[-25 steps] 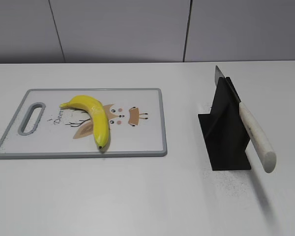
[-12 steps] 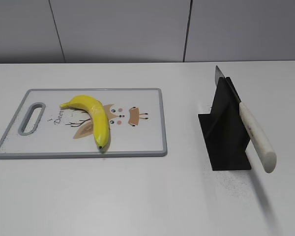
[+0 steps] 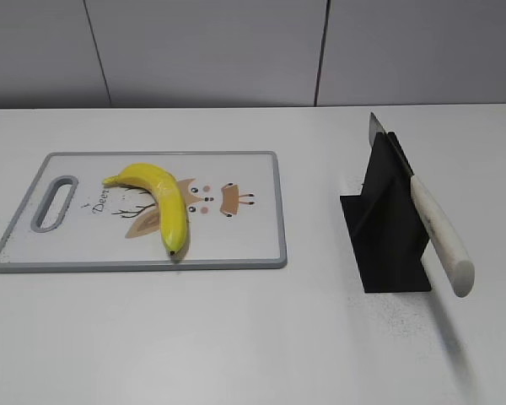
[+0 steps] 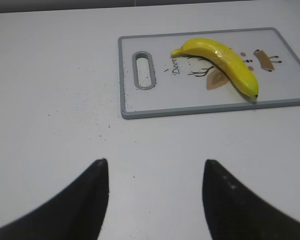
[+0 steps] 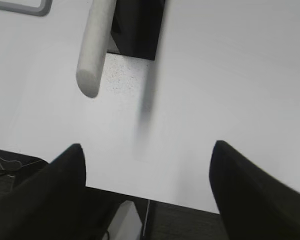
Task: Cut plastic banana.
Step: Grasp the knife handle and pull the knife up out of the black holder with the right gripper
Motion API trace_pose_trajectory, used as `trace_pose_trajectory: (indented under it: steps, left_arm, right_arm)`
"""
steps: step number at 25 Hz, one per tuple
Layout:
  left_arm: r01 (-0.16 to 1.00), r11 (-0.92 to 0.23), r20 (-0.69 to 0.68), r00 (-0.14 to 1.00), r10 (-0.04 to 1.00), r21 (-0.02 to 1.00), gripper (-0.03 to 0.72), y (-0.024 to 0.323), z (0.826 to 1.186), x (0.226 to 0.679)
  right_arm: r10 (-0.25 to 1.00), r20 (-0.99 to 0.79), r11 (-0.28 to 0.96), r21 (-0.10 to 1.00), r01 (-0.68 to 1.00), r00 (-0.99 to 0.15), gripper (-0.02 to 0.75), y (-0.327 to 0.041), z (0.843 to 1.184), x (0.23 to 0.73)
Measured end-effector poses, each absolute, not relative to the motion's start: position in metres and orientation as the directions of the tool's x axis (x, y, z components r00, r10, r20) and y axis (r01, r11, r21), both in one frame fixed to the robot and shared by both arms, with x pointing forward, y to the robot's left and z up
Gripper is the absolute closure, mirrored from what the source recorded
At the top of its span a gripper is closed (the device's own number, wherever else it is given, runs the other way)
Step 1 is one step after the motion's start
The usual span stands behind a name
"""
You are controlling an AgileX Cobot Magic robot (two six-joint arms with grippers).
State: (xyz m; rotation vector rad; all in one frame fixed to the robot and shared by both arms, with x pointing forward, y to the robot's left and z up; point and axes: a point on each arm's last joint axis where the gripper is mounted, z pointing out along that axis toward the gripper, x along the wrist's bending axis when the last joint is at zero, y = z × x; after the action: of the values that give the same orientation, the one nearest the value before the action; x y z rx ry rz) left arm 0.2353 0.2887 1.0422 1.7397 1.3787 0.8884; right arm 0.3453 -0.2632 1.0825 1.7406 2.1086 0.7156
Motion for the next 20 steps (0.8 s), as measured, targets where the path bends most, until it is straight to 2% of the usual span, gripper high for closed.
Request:
trace_pose_trajectory:
  steps: [4,10,14,20]
  left_arm:
    - [0.473,-0.156,0.075,0.185,0.98,0.867,0.108,0.289,1.042,0.235]
    - [0.473,-0.156,0.075,0.185,0.98,0.867,0.108,0.289,1.042,0.235]
    - [0.473,-0.156,0.075,0.185,0.98,0.867,0.108,0.289,1.042,0.235]
    - [0.473,-0.156,0.075,0.185,0.98,0.867,0.108,0.289,1.042,0.235]
  right_arm:
    - [0.974,0.151,0.07,0.514,0.855,-0.17,0.164,-0.249,1.094,0.371]
    - [0.962,0.162,0.126,0.452,0.883,-0.221,0.167,-0.219,1.1,0.403]
    - [0.971,0.15,0.12,0.362,0.925,-0.185,0.178,-0.205,1.089,0.43]
    - [0.982,0.114,0.122,0.214,0.969,-0.148,0.179,-0.191,1.055,0.462]
